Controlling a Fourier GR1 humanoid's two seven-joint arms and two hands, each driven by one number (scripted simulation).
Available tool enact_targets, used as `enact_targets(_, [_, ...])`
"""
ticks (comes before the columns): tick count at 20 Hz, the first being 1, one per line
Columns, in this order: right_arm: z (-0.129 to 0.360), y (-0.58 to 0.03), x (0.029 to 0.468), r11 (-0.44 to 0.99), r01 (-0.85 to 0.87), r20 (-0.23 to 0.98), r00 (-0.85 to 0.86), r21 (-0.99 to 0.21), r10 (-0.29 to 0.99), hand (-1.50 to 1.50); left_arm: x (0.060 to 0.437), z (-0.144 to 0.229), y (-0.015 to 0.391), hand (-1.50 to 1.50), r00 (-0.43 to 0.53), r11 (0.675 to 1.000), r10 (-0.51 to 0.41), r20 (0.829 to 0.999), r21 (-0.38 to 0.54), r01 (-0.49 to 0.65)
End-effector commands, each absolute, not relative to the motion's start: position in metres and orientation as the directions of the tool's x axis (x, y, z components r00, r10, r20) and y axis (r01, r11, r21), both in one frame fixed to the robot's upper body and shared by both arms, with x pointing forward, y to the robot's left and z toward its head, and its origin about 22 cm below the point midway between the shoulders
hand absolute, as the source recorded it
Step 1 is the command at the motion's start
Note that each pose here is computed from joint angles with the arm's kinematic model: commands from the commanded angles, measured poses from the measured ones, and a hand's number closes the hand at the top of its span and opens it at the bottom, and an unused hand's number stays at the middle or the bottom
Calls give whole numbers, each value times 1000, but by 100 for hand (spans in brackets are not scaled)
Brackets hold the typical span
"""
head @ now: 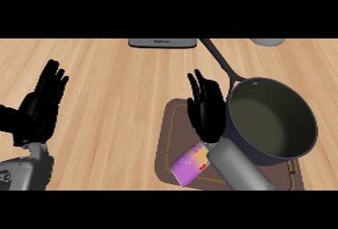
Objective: Pick the can from the tray and place it in the pot
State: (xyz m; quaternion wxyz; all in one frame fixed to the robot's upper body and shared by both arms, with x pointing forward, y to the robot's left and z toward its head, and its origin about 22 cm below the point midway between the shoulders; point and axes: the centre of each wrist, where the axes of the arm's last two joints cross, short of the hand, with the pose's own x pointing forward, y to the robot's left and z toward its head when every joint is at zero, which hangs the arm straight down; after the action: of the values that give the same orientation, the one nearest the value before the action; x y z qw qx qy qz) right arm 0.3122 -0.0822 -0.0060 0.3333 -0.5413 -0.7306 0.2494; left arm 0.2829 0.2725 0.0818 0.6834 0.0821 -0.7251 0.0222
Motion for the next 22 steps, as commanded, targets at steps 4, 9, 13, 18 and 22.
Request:
enact_targets(4, [20,-76,305,608,585,403,-456,-537,794,-150,284,81,265,0,-51,989,-64,997,56,-140])
enact_targets(9, [38,-105,276,736,520,506,-536,-433,676,-150,285,91,267,0,-55,984,-79,995,69,-167])
enact_targets(13, [47,-147,267,760,507,519,-556,-407,649,-150,281,87,271,0,-34,985,-75,997,69,-156])
enact_targets(18, [44,-194,232,772,477,529,-563,-420,635,-150,279,86,297,0,-41,984,-78,996,70,-165])
enact_targets(22, [58,-224,224,798,437,546,-583,-414,602,-150,293,87,289,0,-40,979,-101,994,92,-181])
